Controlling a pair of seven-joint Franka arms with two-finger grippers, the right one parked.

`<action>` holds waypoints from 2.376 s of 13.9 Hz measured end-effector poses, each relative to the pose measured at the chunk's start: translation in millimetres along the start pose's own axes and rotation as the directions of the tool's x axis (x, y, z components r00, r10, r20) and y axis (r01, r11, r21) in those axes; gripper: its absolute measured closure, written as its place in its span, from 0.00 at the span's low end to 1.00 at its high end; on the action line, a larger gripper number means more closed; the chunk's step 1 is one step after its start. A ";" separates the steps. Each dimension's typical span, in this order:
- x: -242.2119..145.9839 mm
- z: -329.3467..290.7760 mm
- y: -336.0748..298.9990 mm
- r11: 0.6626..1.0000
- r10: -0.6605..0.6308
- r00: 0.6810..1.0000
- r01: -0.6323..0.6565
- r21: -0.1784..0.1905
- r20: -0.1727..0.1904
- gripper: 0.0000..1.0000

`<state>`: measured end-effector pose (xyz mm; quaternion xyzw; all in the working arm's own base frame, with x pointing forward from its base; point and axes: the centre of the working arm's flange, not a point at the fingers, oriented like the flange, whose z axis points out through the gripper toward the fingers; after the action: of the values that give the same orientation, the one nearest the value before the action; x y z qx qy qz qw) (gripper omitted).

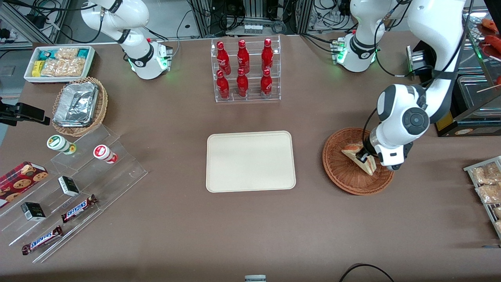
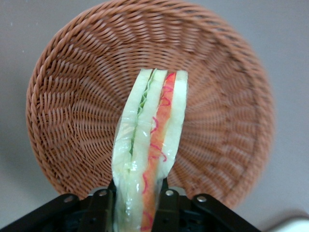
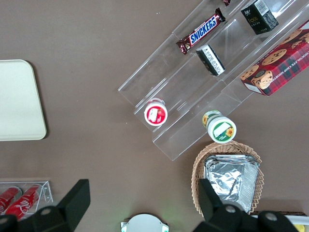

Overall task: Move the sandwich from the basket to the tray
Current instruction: 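Lower the left gripper and close it on the sandwich, then lift the sandwich and carry it toward the cream tray, then lower the sandwich onto the tray and open the left gripper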

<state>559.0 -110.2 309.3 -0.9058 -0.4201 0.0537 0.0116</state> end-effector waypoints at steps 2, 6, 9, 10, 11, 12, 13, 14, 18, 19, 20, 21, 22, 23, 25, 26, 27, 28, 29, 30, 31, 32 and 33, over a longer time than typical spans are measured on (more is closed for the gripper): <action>-14.3 -29.7 21.6 0.991 0.133 0.991 -0.133 0.008 0.003 0.82; -59.7 -47.6 65.0 0.911 0.412 0.911 -0.412 0.002 -0.006 0.82; -97.6 -36.5 101.0 0.834 0.552 0.834 -0.552 0.012 -0.014 0.82; -112.3 -31.5 114.5 0.814 0.580 0.814 -0.580 0.013 -0.015 0.82; -126.0 -26.3 126.9 0.799 0.601 0.799 -0.601 0.014 -0.012 0.82; -140.8 -20.5 139.4 0.782 0.623 0.783 -0.622 0.016 -0.005 0.82; -158.8 -13.9 153.0 0.770 0.638 0.770 -0.638 0.019 0.003 0.82; -177.7 -7.5 165.7 0.769 0.639 0.769 -0.639 0.023 0.010 0.82; -248.4 18.2 208.4 0.788 0.615 0.788 -0.615 0.027 0.021 0.82; -263.7 24.5 216.0 0.794 0.606 0.795 -0.607 0.026 0.020 0.82; -277.1 29.8 222.5 0.801 0.598 0.802 -0.598 0.024 0.019 0.82; -289.4 34.8 228.2 0.808 0.588 0.809 -0.588 0.024 0.016 0.82; -300.2 40.1 232.7 0.815 0.579 0.815 -0.579 0.031 0.013 0.82; -310.3 46.4 236.3 0.819 0.572 0.820 -0.572 0.043 0.016 0.82; -325.0 57.7 242.2 0.824 0.563 0.826 -0.563 0.061 0.023 0.82; -330.8 62.3 244.7 0.829 0.556 0.831 -0.556 0.065 0.025 0.82; -335.9 66.4 246.8 0.832 0.550 0.835 -0.550 0.066 0.025 0.82; -339.2 69.8 248.6 0.835 0.546 0.837 -0.547 0.066 0.025 0.82; -340.6 73.6 249.9 0.836 0.544 0.839 -0.545 0.067 0.026 0.82; -340.5 76.9 251.2 0.838 0.541 0.841 -0.541 0.067 0.028 0.82; -339.8 79.7 252.6 0.841 0.536 0.844 -0.537 0.067 0.028 0.82; -339.3 82.4 253.9 0.844 0.532 0.846 -0.533 0.067 0.029 0.82; -338.8 84.7 255.4 0.845 0.530 0.848 -0.531 0.065 0.029 0.82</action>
<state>526.7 -535.6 238.0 -0.9853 -0.1516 0.0739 0.0263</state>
